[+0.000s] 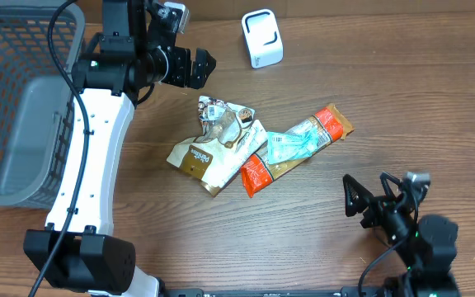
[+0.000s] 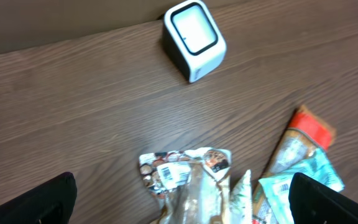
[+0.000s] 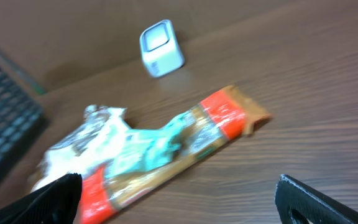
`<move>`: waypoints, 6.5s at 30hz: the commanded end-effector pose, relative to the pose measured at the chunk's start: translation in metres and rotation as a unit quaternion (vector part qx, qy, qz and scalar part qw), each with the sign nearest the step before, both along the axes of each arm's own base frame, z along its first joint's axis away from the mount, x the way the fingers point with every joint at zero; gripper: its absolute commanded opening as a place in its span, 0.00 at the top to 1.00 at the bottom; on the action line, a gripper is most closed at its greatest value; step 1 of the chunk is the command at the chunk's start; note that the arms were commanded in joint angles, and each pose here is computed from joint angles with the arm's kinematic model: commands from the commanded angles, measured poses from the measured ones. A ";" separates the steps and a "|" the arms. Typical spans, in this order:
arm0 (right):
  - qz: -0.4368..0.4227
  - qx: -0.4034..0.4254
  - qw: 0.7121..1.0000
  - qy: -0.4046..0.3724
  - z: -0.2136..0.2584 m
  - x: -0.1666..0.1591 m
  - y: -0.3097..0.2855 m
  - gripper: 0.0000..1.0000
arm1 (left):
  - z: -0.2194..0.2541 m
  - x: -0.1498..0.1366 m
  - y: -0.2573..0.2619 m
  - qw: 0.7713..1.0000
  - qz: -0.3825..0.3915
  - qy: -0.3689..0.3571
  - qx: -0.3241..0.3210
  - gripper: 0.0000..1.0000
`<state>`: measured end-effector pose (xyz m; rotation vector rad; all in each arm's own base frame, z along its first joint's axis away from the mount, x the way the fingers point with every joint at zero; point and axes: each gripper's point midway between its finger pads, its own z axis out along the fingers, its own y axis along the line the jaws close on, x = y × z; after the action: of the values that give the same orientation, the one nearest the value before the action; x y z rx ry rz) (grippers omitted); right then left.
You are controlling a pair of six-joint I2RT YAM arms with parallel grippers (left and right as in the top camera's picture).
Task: Scan the item barcode
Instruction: 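Reach the right gripper to the green packet and grasp it, then lift the green packet with the right gripper up to the scanner, then carry the green packet right and release it on the table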
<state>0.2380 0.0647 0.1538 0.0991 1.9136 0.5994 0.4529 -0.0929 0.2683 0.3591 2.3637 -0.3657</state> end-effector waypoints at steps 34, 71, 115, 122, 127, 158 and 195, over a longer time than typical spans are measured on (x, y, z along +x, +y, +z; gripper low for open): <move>0.208 0.020 0.892 0.400 -0.110 0.135 0.085 0.17 | 0.008 0.000 0.008 0.999 0.002 -0.019 0.031 0.00; 0.251 0.069 0.909 0.325 -0.011 0.158 0.107 0.96 | 0.008 0.000 0.008 0.999 0.002 -0.019 0.031 0.00; 0.000 -0.528 0.827 -0.193 0.159 0.303 0.112 0.96 | 0.008 0.000 0.008 0.999 0.003 -0.019 0.031 0.00; -0.020 -0.591 0.758 -0.274 0.129 0.337 0.147 0.96 | 0.008 0.000 0.008 0.999 0.002 -0.019 0.031 0.00; -0.034 -0.623 0.711 -0.325 0.099 0.350 0.172 0.96 | 0.008 0.000 0.008 0.999 0.003 -0.019 0.031 0.00; -0.006 -0.726 0.640 -0.254 0.032 0.410 0.178 0.96 | 0.008 0.000 0.008 0.999 0.003 -0.019 0.031 0.00; -0.220 -0.053 0.957 0.182 0.195 0.176 -0.028 0.96 | 0.008 0.000 0.008 0.999 0.002 -0.019 0.031 0.00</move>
<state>0.4299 0.0676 0.3592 0.0957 2.1503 -0.1392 0.4541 -0.0840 0.2653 0.3610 2.3753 -0.2926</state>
